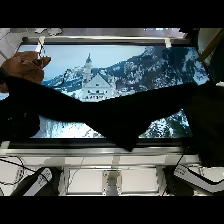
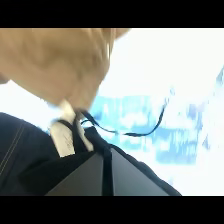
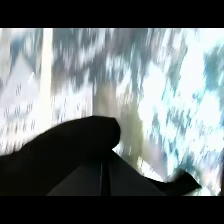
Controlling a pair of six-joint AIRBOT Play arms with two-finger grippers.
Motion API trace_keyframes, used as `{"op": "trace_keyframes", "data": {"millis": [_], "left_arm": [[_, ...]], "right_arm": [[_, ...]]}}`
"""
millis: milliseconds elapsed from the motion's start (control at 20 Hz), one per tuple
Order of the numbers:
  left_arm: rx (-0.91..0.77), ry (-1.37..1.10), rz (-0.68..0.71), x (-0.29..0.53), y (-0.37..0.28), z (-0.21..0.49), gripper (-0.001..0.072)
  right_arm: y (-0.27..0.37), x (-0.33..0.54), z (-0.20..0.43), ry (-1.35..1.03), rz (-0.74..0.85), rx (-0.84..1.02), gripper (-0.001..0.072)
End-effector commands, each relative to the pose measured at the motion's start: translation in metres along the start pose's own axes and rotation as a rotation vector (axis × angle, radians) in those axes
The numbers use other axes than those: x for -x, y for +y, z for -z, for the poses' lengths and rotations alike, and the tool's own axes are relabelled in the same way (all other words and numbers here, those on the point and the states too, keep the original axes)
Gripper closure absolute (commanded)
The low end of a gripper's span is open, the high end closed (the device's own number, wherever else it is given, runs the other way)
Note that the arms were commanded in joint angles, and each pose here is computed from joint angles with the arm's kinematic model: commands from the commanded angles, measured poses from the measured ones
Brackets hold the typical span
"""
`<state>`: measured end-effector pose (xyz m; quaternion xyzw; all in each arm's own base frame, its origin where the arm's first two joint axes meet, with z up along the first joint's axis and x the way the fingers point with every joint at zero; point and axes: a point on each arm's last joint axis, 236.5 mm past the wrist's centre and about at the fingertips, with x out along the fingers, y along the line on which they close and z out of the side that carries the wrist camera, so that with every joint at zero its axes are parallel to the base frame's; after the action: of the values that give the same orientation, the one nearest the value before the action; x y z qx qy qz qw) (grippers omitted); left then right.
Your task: Fold the clothes and pants, and hang the long-sleeved shirts on hangers.
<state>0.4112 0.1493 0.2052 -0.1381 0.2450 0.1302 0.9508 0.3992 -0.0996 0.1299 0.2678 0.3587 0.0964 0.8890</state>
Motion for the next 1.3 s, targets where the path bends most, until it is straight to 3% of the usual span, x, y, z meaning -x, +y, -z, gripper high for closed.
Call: {"op": "trace_keyframes", "data": {"millis": [0, 200, 500, 650, 850, 1050, 1250], "left_arm": [[0.066, -0.075, -0.006, -0.014, 0.006, -0.018, 0.0689], [0.225, -0.009, -0.088, -0.038, 0.043, 0.003, 0.0689], [0.016, 0.384, -0.329, -0.005, 0.095, 0.09, 0.0689], [-0.074, 0.462, -0.481, 0.039, 0.125, 0.096, 0.069], [-0.178, 0.386, -0.514, 0.076, 0.127, 0.071, 0.069], [-0.209, 0.409, -0.583, 0.079, 0.146, 0.071, 0.069], [-0.186, 0.602, -0.56, 0.037, 0.16, 0.117, 0.069]], "right_arm": [[0.005, 0.003, -0.042, -0.117, 0.064, 0.036, 0.0703], [-0.015, -0.01, -0.044, -0.116, 0.139, 0.001, 0.0704], [-0.015, 0.001, 0.026, 0.183, 0.164, 0.067, 0.0704], [0.003, 0.034, 0.029, 0.173, 0.221, 0.151, 0.0704], [0.037, 0.094, 0.017, 0.081, 0.329, 0.273, 0.0705], [0.018, 0.113, 0.044, 0.186, 0.439, 0.229, 0.0704], [-0.027, 0.071, 0.159, 0.507, 0.392, 0.034, 0.0705]]}}
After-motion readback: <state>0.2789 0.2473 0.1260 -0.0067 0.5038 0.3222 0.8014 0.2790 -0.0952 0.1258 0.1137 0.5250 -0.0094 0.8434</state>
